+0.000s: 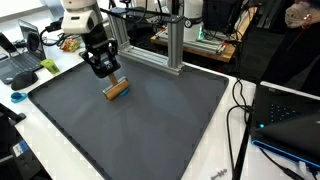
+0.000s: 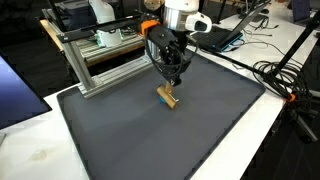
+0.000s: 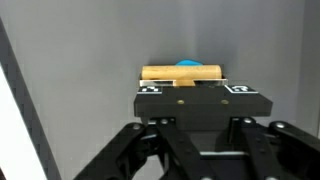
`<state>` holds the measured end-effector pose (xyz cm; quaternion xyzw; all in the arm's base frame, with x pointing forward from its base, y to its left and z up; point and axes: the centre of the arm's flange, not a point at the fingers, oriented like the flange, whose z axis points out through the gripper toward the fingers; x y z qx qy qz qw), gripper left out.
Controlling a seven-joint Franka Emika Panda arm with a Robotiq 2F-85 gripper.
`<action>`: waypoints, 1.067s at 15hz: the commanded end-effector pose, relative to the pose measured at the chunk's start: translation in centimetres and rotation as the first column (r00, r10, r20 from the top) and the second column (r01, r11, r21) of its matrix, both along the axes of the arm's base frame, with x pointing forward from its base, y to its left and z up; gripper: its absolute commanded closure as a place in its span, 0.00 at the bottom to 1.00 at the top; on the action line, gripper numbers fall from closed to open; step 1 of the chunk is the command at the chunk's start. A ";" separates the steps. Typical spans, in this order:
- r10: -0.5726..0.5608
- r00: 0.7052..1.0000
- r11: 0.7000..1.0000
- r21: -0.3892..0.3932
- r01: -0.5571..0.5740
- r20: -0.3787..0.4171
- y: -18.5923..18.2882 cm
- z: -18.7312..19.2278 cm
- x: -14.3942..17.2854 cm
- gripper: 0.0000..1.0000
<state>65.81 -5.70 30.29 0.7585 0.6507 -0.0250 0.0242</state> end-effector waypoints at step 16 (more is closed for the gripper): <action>0.014 0.999 0.995 -0.099 -0.018 -0.045 -2.4 -5.4 0.8 0.78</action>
